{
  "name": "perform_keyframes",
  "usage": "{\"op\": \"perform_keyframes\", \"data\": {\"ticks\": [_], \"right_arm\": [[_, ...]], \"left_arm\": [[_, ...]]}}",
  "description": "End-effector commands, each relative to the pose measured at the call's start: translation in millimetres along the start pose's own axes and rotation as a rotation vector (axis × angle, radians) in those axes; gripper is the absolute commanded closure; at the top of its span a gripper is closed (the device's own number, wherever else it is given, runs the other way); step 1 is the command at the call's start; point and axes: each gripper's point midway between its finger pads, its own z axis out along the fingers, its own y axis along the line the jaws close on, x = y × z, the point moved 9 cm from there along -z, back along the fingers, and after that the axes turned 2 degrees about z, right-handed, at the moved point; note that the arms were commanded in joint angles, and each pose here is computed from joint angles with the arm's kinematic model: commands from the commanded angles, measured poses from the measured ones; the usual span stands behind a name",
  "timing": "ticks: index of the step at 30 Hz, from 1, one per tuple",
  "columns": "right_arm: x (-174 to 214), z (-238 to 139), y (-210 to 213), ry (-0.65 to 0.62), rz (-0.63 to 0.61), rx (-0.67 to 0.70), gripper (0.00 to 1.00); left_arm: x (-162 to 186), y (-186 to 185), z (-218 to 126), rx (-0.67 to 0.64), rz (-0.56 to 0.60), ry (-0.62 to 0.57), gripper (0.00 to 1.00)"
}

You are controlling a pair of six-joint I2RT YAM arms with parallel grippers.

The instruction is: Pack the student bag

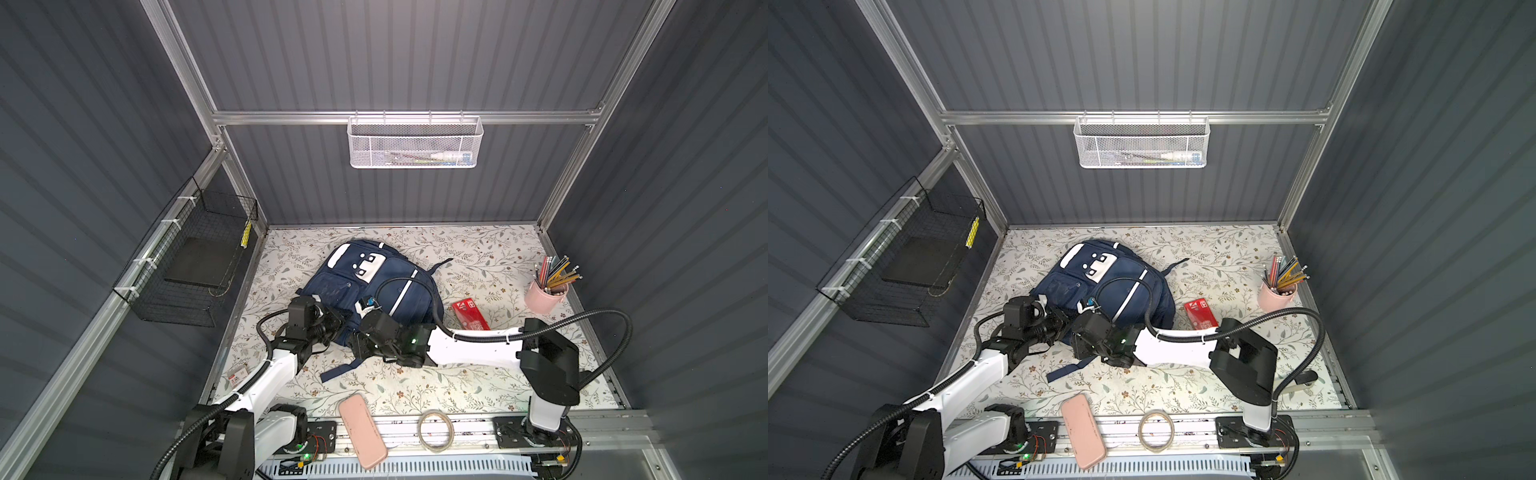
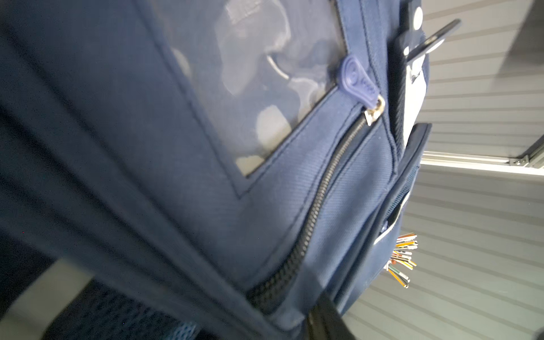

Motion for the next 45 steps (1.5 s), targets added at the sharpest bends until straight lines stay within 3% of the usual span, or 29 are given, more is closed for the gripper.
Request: {"op": "perform_keyframes", "data": {"ticks": [1, 8, 12, 19, 26, 28, 31, 33, 36, 40, 43, 45], "right_arm": [[-4.4, 9.2, -1.3, -0.008, 0.074, -0.025, 0.58], [-2.7, 8.3, -34.7, -0.116, 0.217, 0.031, 0.64], [-15.6, -1.2, -38.3, -0.209, 0.188, 0.088, 0.69], [-27.3, -3.7, -39.2, -0.264, 0.203, 0.095, 0.74], [-26.1, 14.9, -45.4, -0.222, 0.157, 0.166, 0.74], [-19.7, 18.7, -50.2, -0.212, 0.169, 0.153, 0.71], [-18.1, 18.6, -48.9, -0.226, 0.181, 0.112, 0.42], [-23.0, 17.8, -45.5, -0.246, 0.178, 0.104, 0.37], [-29.1, 23.8, -41.8, -0.254, 0.169, 0.111, 0.42], [-23.2, 40.6, -50.0, -0.213, 0.223, 0.129, 0.62], [-15.9, 44.6, -63.5, -0.219, 0.288, 0.130, 0.63], [-17.3, 45.8, -69.3, -0.217, 0.313, 0.128, 0.58]], "left_arm": [[-7.1, -19.6, -5.3, 0.049, 0.060, -0.019, 0.69], [-3.1, -17.9, -7.7, 0.067, 0.034, -0.012, 0.73], [3.7, -9.4, -0.8, 0.098, -0.011, 0.016, 0.75], [15.1, -14.0, 6.1, 0.089, 0.015, 0.042, 0.75], [14.7, -20.2, 5.1, 0.101, 0.024, 0.039, 0.77], [14.7, -22.4, 4.9, 0.109, 0.021, 0.049, 0.80], [15.1, -22.9, 5.3, 0.119, 0.009, 0.055, 0.82], [15.6, -23.1, 5.7, 0.126, -0.002, 0.062, 0.86], [16.3, -24.9, 4.5, 0.140, -0.012, 0.069, 0.88], [17.1, -26.2, 2.2, 0.143, -0.018, 0.075, 0.88], [17.3, -28.1, 0.2, 0.147, -0.017, 0.078, 0.88], [17.8, -27.8, -0.1, 0.148, -0.024, 0.080, 0.88]]}}
